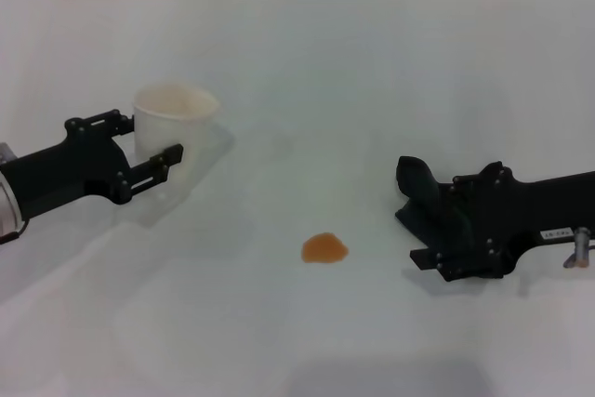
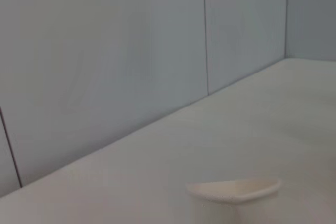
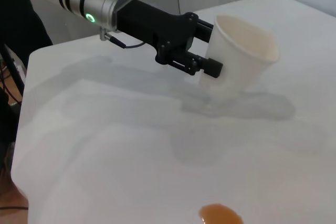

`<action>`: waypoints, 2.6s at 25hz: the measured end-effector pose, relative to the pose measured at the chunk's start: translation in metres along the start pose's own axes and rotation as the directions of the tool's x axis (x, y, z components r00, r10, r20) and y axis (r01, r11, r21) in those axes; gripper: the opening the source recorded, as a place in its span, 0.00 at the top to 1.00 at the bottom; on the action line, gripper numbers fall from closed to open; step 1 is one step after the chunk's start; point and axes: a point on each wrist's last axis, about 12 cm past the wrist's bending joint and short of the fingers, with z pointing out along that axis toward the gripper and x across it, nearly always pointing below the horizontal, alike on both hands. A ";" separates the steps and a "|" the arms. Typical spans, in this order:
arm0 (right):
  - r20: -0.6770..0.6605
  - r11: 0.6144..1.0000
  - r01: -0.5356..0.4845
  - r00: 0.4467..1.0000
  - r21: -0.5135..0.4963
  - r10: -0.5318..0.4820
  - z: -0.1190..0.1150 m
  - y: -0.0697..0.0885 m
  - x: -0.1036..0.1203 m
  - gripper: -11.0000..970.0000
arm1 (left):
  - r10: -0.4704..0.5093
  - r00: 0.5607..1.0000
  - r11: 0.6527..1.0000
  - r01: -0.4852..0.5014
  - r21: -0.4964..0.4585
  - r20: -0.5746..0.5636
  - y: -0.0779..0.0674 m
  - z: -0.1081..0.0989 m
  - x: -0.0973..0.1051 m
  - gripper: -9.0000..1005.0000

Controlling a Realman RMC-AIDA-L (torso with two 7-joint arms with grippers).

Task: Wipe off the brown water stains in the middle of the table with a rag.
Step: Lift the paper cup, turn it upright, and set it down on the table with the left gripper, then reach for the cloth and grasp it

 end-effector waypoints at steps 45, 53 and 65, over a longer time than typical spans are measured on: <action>-0.021 1.000 0.013 1.000 -0.007 -0.013 0.007 0.004 0.002 0.21 | -0.059 0.983 0.998 0.062 0.012 -0.172 -0.011 -0.013 0.017 0.34; -0.022 1.000 0.008 1.000 -0.012 -0.008 0.008 0.005 0.003 0.21 | -0.050 0.981 0.999 0.049 -0.012 -0.189 -0.009 -0.029 0.013 0.13; 0.006 0.999 -0.001 1.000 -0.043 0.001 0.009 0.009 -0.002 0.21 | -0.027 0.993 0.999 0.022 -0.048 -0.111 -0.014 -0.084 -0.009 0.12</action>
